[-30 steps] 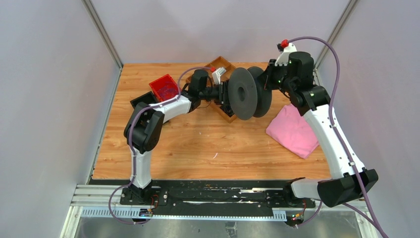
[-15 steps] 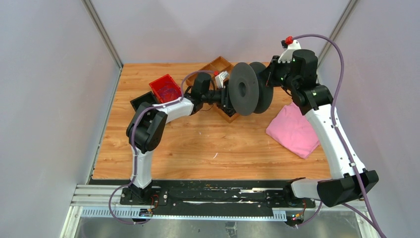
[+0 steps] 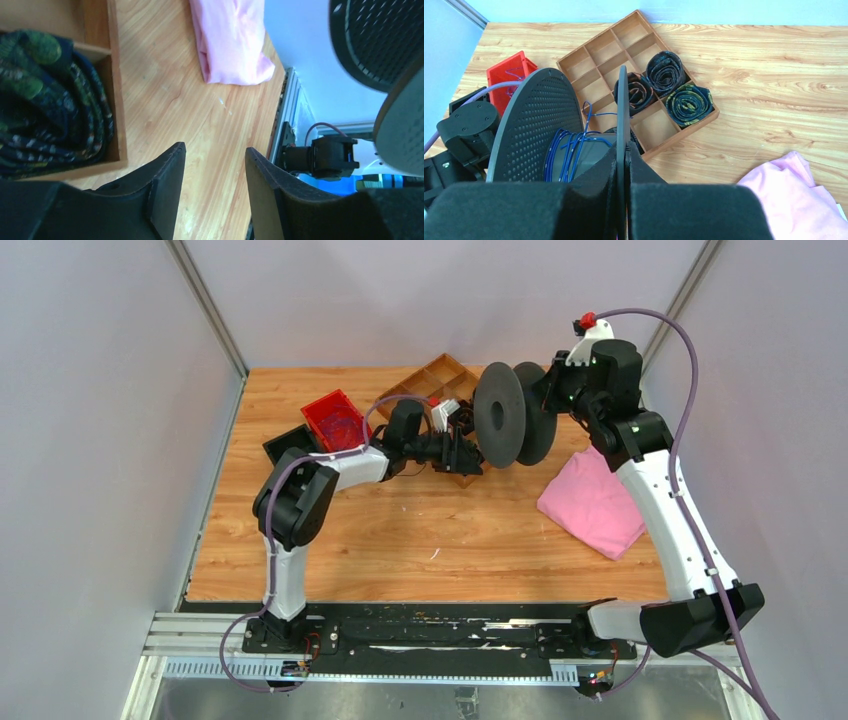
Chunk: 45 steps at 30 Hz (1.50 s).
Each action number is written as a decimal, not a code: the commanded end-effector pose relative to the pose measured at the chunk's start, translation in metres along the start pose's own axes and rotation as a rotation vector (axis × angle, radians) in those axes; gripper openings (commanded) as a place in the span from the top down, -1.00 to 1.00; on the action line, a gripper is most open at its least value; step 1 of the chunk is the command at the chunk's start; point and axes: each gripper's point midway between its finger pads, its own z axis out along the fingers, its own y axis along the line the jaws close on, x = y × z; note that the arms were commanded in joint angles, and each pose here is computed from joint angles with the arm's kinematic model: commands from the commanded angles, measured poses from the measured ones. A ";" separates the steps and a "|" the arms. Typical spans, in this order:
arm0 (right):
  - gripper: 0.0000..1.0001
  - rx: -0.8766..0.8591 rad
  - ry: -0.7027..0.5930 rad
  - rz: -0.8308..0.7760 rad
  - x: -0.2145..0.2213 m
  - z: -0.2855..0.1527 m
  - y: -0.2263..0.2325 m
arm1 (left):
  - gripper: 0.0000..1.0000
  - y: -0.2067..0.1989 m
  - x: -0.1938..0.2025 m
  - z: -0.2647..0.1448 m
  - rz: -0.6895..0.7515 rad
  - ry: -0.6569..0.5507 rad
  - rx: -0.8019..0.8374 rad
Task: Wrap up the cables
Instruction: Wrap the cable around the cable reel.
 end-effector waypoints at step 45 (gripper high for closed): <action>0.99 -0.297 0.125 0.441 -0.005 -0.038 0.034 | -0.36 -0.071 -0.066 -0.095 0.933 -0.154 0.178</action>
